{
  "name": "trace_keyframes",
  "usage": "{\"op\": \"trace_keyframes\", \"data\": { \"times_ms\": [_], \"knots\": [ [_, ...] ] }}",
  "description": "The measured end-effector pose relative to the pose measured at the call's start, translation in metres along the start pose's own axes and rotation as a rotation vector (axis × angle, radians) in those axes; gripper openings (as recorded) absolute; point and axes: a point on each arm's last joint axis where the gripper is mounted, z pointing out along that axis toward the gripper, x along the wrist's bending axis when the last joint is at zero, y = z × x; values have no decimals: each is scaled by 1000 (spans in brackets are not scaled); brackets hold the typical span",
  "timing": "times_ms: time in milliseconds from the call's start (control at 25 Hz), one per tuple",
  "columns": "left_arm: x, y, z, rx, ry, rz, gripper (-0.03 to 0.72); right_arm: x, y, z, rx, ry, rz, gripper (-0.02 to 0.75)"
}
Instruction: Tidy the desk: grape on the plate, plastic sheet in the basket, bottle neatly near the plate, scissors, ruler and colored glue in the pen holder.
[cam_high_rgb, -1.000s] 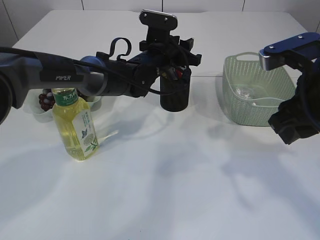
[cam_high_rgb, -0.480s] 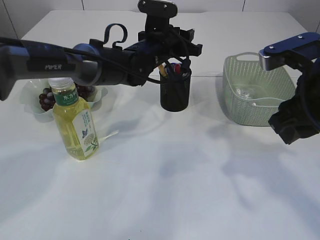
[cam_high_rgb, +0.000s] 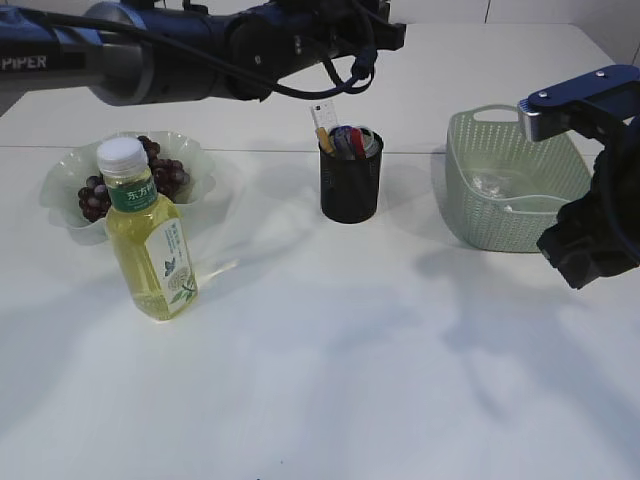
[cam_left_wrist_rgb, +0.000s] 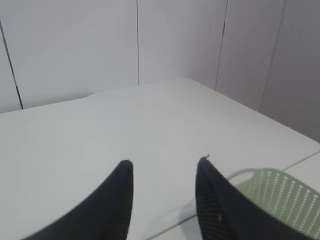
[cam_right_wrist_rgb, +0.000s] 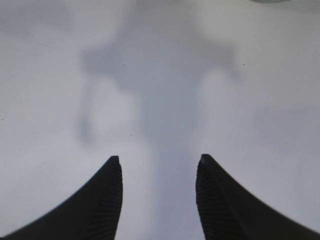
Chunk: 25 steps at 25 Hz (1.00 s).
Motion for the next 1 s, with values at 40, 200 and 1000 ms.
{"op": "trace_keyframes", "data": {
  "times_ms": [40, 200, 1000],
  "knots": [
    [0, 4, -2, 12, -3, 0, 306, 0, 0, 0, 0, 0, 0, 386],
    [-2, 14, -10, 87, -18, -1, 302, 0, 0, 0, 2, 0, 0, 386],
    [47, 90, -120, 711, 76, 85, 300, 0, 0, 0, 5, -1, 2, 386]
  ]
}}
